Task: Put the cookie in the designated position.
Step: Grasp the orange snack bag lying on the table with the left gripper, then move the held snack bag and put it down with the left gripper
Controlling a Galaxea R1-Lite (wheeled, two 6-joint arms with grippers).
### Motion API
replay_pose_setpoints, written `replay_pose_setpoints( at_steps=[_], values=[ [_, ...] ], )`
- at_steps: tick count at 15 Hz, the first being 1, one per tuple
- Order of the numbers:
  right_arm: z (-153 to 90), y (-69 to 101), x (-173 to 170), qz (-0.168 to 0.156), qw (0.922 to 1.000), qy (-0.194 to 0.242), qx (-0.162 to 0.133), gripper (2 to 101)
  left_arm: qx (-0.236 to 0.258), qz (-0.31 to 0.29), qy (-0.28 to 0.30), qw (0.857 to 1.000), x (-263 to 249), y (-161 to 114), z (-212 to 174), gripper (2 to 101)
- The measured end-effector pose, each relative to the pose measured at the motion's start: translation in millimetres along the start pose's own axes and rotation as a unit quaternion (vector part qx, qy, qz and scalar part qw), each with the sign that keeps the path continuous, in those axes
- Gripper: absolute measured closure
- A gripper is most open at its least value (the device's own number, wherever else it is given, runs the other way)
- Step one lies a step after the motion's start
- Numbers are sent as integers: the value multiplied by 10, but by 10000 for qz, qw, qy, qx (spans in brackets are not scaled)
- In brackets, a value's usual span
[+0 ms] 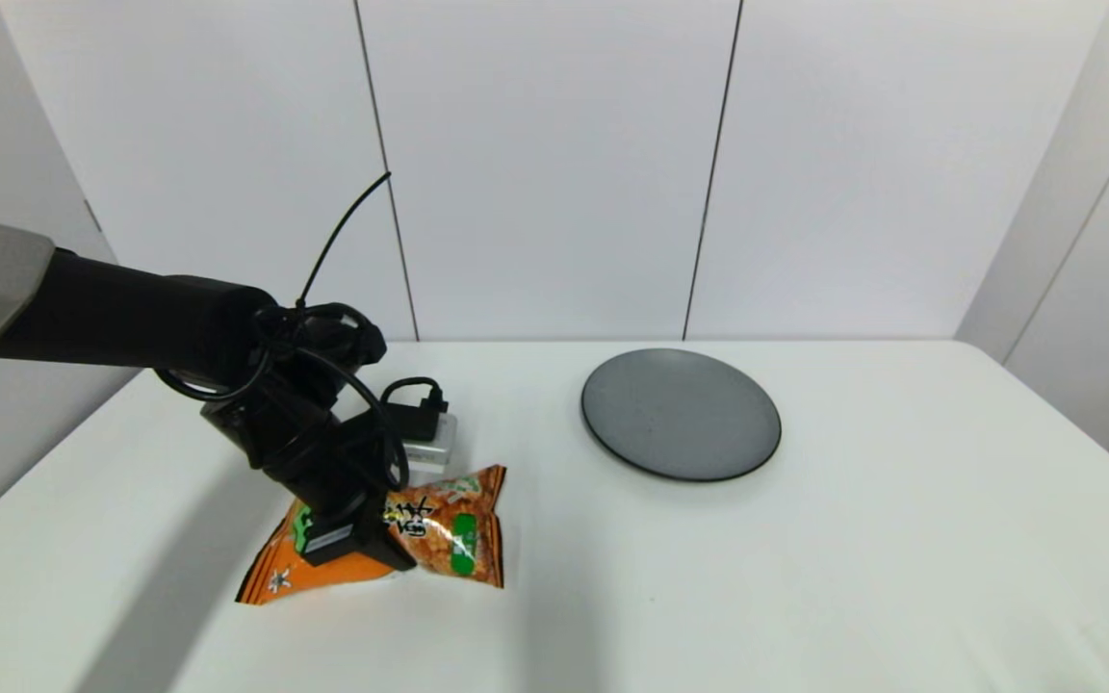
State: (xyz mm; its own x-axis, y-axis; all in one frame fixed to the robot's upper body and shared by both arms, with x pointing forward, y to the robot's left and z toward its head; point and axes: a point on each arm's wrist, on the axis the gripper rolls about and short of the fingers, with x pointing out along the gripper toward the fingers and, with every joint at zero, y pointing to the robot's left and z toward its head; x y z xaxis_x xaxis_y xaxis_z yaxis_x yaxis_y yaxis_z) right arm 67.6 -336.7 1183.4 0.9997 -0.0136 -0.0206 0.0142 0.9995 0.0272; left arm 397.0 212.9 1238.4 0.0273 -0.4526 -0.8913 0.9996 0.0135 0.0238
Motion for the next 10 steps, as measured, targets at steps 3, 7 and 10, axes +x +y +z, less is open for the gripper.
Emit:
replay_pose_setpoints(
  at_steps=[3,7,10],
  values=[
    [0,0,0,-2,10000,0,-1,49,-48,0,-10,10000,3,4,1,690],
    [0,0,0,0,10000,1,0,49,-383,293,-459,9978,-103,32,79,727],
    [0,0,0,-2,10000,0,0,49,-871,851,-1169,9857,-293,94,212,730]
  ],
)
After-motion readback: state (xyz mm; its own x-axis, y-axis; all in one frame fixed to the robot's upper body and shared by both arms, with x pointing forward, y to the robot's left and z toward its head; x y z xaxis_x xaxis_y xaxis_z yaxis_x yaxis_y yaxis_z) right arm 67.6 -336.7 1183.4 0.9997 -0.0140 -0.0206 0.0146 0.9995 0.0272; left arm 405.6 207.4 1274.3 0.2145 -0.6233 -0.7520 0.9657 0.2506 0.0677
